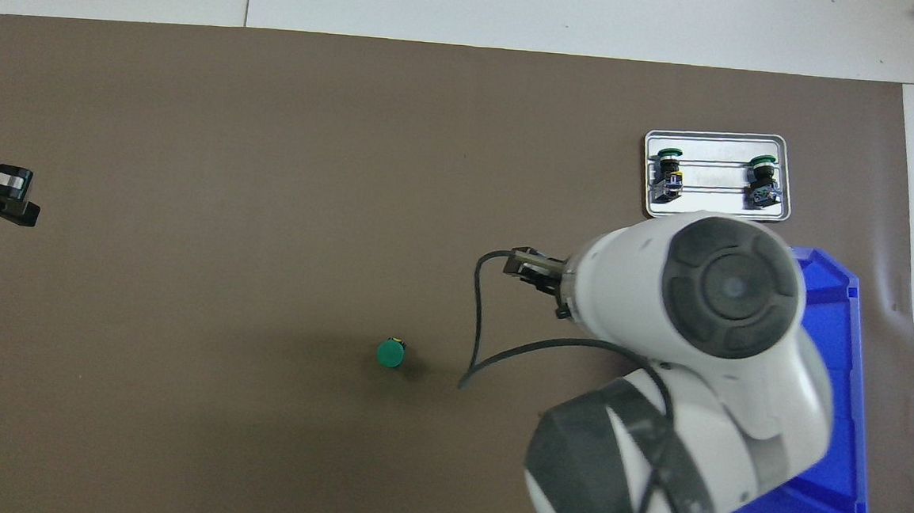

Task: Place and press button with both arms
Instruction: 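Reach the right gripper down and grasp the green-topped switch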

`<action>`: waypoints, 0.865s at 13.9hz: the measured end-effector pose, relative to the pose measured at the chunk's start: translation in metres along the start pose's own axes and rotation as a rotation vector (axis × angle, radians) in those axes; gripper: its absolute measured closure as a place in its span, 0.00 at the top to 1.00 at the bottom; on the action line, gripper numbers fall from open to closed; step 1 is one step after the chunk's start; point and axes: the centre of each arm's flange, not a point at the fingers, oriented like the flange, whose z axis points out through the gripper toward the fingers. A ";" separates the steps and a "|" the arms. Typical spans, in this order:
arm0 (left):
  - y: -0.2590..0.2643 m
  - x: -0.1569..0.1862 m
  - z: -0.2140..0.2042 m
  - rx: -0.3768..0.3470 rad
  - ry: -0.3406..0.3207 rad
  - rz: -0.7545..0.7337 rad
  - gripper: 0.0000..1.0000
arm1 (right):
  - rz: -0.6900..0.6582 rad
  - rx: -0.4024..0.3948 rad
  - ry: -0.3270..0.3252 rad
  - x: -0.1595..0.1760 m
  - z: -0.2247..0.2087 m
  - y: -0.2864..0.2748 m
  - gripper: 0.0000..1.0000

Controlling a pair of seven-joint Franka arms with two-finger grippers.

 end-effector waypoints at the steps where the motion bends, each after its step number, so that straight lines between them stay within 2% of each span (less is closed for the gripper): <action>1: 0.003 0.002 -0.001 0.014 0.003 0.006 0.01 | 0.020 0.012 0.004 -0.017 0.019 -0.024 1.00; 3: 0.007 0.006 0.000 0.024 0.027 0.011 0.17 | 0.051 0.038 0.010 -0.045 0.055 -0.063 1.00; 5: 0.006 0.015 0.005 0.030 0.071 0.010 0.40 | 0.058 0.051 0.012 -0.063 0.077 -0.083 1.00; 10: -0.005 0.025 0.005 0.037 0.155 -0.008 0.99 | 0.035 0.049 0.000 -0.102 0.087 -0.105 1.00; 12: -0.005 0.026 0.003 0.037 0.166 -0.008 1.00 | 0.019 0.038 -0.007 -0.112 0.095 -0.106 1.00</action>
